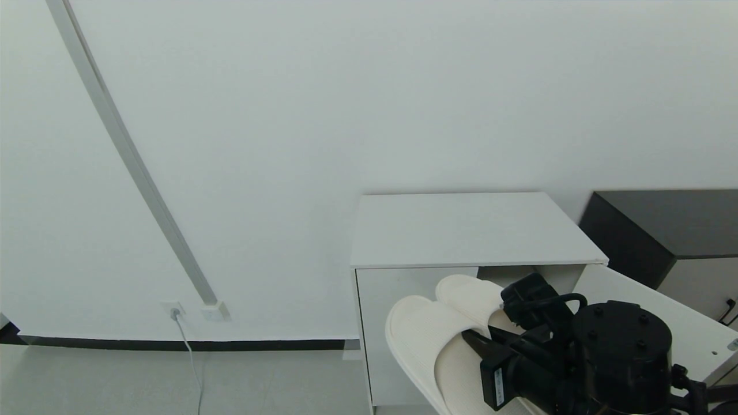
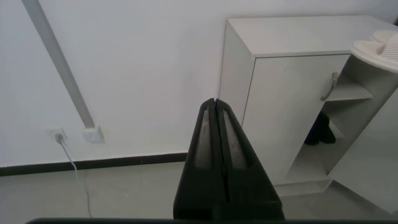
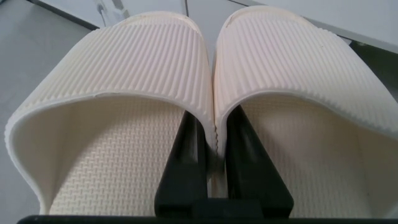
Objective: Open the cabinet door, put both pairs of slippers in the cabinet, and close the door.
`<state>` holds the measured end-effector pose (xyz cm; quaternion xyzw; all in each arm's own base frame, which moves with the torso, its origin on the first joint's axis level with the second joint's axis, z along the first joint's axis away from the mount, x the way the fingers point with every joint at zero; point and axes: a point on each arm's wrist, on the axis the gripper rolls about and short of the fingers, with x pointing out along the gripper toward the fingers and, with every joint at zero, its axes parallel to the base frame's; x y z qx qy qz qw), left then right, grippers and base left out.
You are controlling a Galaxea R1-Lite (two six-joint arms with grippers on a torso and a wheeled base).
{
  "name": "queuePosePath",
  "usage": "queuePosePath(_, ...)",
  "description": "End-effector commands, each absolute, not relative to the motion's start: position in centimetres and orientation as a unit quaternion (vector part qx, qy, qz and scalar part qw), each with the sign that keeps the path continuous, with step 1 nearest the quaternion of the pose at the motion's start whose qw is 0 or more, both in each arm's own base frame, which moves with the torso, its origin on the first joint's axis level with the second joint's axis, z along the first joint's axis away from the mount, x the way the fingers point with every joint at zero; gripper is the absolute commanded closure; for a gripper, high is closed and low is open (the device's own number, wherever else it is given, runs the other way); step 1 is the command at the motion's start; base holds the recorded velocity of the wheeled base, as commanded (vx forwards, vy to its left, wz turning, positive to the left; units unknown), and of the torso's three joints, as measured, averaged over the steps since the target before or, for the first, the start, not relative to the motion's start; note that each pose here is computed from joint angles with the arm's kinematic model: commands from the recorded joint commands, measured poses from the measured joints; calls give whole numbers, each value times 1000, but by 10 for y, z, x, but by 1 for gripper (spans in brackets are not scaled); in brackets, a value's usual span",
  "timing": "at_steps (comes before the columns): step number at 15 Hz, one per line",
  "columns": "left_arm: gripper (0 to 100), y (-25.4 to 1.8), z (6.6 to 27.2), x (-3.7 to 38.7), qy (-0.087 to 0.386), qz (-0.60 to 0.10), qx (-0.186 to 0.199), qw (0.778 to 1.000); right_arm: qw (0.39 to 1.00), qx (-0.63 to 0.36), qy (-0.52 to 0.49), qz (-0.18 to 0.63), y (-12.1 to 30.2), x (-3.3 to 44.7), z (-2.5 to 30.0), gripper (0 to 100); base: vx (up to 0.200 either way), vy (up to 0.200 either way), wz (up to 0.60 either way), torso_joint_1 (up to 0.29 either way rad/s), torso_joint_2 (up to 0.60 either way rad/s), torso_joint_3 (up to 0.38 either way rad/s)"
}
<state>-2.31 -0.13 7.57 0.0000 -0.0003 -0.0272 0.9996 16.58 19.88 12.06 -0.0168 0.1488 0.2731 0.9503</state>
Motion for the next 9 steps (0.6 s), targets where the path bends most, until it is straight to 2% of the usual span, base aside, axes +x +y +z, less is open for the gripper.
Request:
queuePosePath(1, 100, -1, 76, -23, 0, -27, 0, 1000, 950, -17, 150, 273, 199, 166, 120, 100, 0, 0, 0, 0, 0, 0)
queuePosePath(6, 100, -1, 76, -23, 0, -27, 0, 1000, 952, -18, 148, 267, 199, 166, 120, 100, 0, 0, 0, 0, 0, 0)
queuePosePath(9, 100, -1, 76, -23, 1, -28, -1, 1000, 952, -18, 148, 267, 199, 166, 120, 100, 0, -200, 0, 1, 2, 4)
